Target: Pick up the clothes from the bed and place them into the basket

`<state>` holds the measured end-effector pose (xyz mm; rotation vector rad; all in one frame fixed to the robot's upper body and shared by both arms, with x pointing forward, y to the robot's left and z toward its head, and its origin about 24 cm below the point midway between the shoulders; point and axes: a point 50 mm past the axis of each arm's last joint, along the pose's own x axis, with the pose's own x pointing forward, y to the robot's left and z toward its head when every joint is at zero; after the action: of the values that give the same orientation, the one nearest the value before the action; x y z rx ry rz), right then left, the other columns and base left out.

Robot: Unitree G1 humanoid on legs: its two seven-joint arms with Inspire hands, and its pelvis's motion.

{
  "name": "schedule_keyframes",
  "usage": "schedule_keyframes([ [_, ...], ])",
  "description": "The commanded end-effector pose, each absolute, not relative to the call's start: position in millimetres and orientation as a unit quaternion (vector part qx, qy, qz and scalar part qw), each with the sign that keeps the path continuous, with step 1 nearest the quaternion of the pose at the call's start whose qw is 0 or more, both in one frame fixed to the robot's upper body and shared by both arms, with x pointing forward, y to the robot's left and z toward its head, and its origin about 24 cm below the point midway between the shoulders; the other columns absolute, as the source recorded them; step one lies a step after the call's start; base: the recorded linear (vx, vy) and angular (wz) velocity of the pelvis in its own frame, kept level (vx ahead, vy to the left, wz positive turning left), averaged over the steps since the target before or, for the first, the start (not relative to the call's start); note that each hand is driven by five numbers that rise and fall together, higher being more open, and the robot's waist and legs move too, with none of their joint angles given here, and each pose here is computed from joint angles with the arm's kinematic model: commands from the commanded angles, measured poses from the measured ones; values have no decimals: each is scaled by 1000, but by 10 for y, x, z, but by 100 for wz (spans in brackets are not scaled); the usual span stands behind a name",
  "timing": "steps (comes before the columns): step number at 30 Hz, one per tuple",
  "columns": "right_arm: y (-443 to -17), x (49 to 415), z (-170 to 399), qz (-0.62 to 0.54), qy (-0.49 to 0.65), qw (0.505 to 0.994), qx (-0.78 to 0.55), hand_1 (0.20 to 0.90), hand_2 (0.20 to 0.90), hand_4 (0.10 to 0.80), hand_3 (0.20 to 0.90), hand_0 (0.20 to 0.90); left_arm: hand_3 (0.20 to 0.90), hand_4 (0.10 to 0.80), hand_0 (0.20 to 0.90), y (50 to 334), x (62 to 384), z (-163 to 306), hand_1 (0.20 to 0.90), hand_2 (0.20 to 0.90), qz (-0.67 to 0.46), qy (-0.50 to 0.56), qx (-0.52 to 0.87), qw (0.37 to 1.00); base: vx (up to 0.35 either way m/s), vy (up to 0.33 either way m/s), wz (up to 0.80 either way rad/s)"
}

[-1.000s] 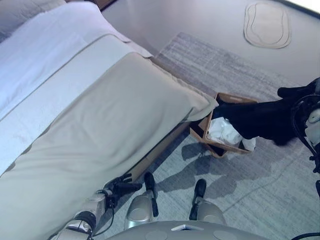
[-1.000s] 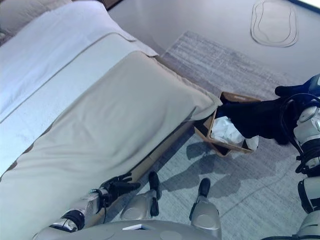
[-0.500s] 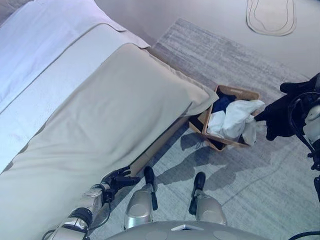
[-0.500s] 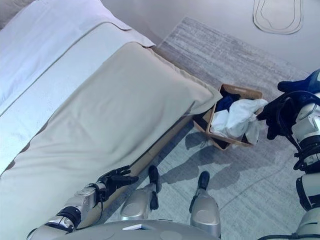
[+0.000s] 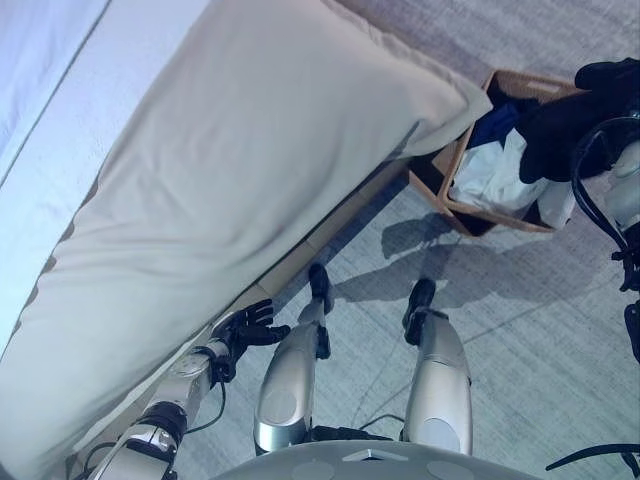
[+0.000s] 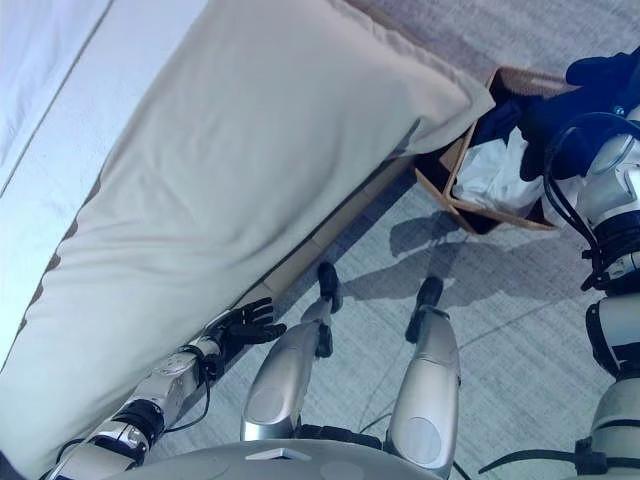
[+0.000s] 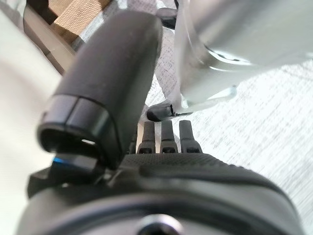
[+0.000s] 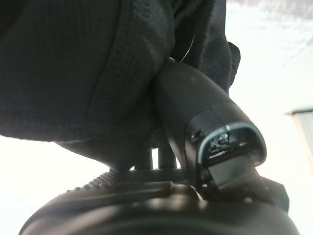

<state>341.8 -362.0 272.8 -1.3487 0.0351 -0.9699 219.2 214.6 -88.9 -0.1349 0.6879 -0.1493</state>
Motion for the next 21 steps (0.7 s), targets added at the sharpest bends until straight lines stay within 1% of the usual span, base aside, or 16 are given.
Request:
schedule_keyframes([
  [1,-3559,3278,3401,-513,-65,612,-599,420,420,240,340,420,900,800,900,2260,2137,-869,900,900,-60,327,-65,941,-40,-4,4],
  [2,-3558,3285,3393,-514,-62,614,-596,531,531,369,469,531,900,800,900,2264,2140,-865,900,900,-58,326,-66,941,-44,-19,5],
  [3,-3557,3301,3372,-515,-53,622,-588,900,900,800,900,900,900,800,900,2272,2153,-851,900,900,-56,320,-66,943,-21,-13,8],
  [4,-3556,3301,3374,-515,-53,622,-588,900,900,800,900,900,900,800,900,2272,2155,-850,900,900,-56,320,-66,944,-83,-33,7],
  [6,-3575,3368,3240,-504,-4,667,-548,900,900,800,900,900,900,800,900,2287,2230,-775,900,900,-50,300,-61,951,-101,-30,7],
  [9,-3546,3451,3111,-481,14,708,-516,900,900,800,900,900,900,800,900,2292,2294,-722,900,900,-44,287,-60,955,-35,16,12],
  [10,-3530,3460,3108,-483,6,711,-511,900,900,800,900,900,900,800,900,2290,2309,-711,900,900,-43,285,-60,956,-25,36,14],
  [12,-3434,3455,3187,-512,-69,707,-482,900,900,800,900,900,900,800,900,2278,2345,-674,900,900,-41,272,-59,960,-31,41,15],
  [15,-3346,3488,3175,-507,-95,723,-460,900,900,800,900,900,900,800,900,2256,2381,-643,900,900,-42,260,-56,963,-54,68,10],
  [18,-3276,3502,3178,-503,-116,729,-450,900,900,800,900,900,900,800,900,2233,2396,-636,900,900,-44,258,-53,964,-32,87,3],
  [21,-3185,3497,3226,-503,-166,730,-431,900,900,800,900,900,900,800,900,2229,2385,-654,900,900,-42,260,-51,963,-24,99,-3],
])
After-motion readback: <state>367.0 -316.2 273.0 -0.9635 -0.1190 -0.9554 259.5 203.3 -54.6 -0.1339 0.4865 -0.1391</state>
